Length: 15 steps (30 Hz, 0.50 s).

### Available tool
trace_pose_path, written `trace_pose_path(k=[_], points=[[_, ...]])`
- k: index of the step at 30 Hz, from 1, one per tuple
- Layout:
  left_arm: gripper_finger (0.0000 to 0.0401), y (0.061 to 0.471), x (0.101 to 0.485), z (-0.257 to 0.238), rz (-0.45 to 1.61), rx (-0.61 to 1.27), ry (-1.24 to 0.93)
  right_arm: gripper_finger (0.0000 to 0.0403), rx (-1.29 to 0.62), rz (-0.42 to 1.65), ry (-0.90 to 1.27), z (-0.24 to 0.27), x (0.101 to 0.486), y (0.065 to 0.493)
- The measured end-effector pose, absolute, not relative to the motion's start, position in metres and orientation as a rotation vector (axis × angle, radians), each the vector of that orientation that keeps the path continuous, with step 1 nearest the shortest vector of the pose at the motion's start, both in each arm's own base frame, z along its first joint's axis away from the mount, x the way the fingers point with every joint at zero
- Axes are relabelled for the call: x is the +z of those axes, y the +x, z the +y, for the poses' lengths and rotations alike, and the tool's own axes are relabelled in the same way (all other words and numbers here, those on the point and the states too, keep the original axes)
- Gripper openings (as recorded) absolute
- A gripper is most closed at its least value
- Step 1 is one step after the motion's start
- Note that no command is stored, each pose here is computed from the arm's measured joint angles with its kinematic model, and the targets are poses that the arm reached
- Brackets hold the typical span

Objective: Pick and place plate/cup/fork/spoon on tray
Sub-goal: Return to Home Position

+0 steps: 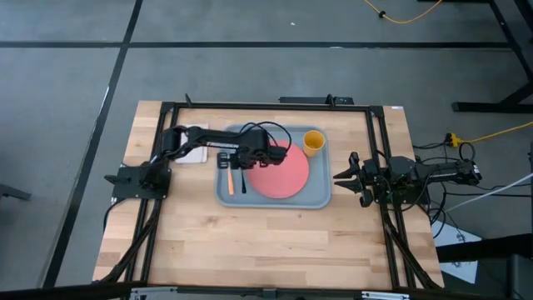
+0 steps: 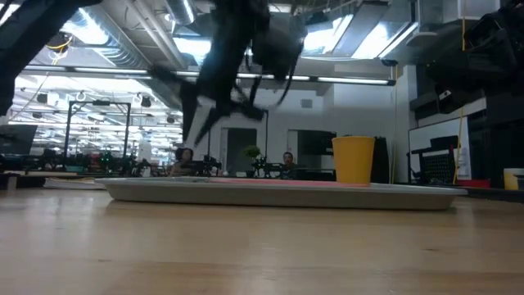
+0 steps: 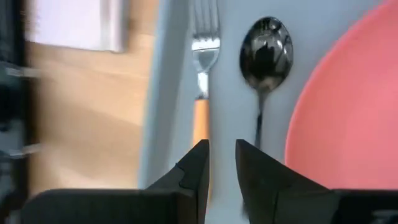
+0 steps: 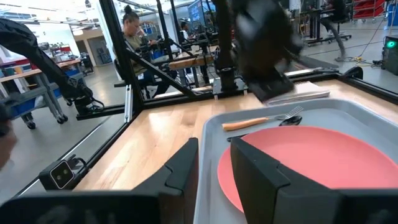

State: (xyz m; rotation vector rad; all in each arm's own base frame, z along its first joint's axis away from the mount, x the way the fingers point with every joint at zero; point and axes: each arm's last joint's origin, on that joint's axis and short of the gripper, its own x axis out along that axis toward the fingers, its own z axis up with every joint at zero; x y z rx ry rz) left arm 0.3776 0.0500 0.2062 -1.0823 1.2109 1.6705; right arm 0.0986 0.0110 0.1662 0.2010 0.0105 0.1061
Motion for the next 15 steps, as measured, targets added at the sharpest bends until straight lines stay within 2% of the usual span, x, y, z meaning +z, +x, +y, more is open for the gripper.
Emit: trace_pose_path(k=[3,8,11,15], points=[[0.0073,0.378,0.232,0.026,1.181,1.585,-1.009,0.0099,0.106,0.011,0.201,0.011,0.166,0.099],[0.0074,0.387,0.247,-0.03,1.141,1.294,-0.812,0.0099,0.105,0.011,0.201,0.011,0.166,0.099],[0.0073,0.393,0.248,-0.065,1.098,1.079,-0.561,0.0099,0.106,0.011,0.201,0.011,0.166,0.099],[0.007,0.397,0.251,-0.113,1.059,0.726,-0.087,0.0099,0.106,0.011,0.201,0.011,0.166,0.099]])
